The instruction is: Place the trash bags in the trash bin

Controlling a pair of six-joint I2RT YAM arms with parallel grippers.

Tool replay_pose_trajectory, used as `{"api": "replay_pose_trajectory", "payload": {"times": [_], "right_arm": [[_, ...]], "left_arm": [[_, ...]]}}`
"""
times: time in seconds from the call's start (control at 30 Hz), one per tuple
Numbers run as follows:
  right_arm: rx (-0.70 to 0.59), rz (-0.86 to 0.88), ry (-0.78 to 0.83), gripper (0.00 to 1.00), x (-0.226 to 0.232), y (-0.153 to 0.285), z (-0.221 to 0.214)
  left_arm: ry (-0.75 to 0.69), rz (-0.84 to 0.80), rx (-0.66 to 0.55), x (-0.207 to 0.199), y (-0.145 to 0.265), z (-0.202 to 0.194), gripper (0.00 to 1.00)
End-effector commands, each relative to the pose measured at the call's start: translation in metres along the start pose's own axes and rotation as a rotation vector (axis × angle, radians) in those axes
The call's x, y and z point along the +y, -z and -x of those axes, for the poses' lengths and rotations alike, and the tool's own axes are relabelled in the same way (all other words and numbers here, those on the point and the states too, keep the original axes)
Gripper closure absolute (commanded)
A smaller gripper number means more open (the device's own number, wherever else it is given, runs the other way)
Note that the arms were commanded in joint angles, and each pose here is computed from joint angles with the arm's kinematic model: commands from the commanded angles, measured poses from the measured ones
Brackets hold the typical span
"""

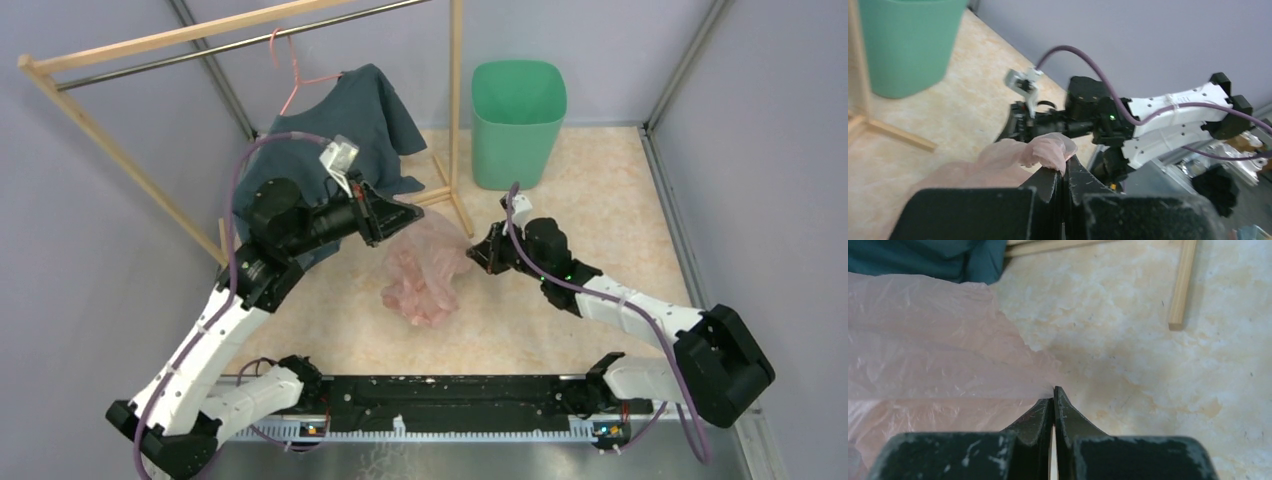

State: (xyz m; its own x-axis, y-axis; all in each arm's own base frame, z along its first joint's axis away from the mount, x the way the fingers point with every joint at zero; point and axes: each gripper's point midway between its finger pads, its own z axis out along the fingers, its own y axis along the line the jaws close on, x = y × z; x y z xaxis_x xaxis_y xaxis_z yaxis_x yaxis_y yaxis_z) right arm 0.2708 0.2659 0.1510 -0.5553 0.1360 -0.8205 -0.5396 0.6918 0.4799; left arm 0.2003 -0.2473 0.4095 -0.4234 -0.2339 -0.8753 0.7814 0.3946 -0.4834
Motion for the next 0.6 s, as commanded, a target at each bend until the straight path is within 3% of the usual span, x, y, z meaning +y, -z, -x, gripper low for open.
{"api": "replay_pose_trajectory", "payload": {"times": [0.0,0.13,0.2,0.23,0.33,0.37,0.47,0.57], "right_arm": [[0.058,-0.094,-0.022,1.0,-0.012,-0.007,0.004],[0.157,-0.276,0.0,0.76,-0.04,-0.002,0.001],[0.184,-0.423,-0.002,0.49,-0.062,0.018,-0.005],[0.2,-0.5,-0.005,0.42,-0.074,0.033,-0.011],[0.171,-0.639,-0.032,0.32,-0.092,0.075,-0.018],[0.167,-0.654,-0.046,0.3,-0.092,0.087,-0.022],[0.124,-0.664,-0.087,0.25,-0.088,0.12,-0.022],[0.037,-0.588,-0.157,0.2,-0.069,0.133,-0.009]], "left_arm": [[0.092,-0.045,0.035,-0.012,-0.043,-0.029,1.0],[0.034,0.101,0.102,-0.003,-0.091,-0.075,1.0],[0.023,0.169,0.147,0.007,-0.106,-0.101,1.0],[0.018,0.191,0.172,0.012,-0.111,-0.114,1.0],[0.008,0.22,0.24,0.021,-0.122,-0.149,1.0],[0.013,0.2,0.267,0.019,-0.124,-0.161,0.95],[0.044,0.122,0.332,0.007,-0.121,-0.183,0.57],[0.066,0.072,0.362,-0.003,-0.106,-0.194,0.32]]}}
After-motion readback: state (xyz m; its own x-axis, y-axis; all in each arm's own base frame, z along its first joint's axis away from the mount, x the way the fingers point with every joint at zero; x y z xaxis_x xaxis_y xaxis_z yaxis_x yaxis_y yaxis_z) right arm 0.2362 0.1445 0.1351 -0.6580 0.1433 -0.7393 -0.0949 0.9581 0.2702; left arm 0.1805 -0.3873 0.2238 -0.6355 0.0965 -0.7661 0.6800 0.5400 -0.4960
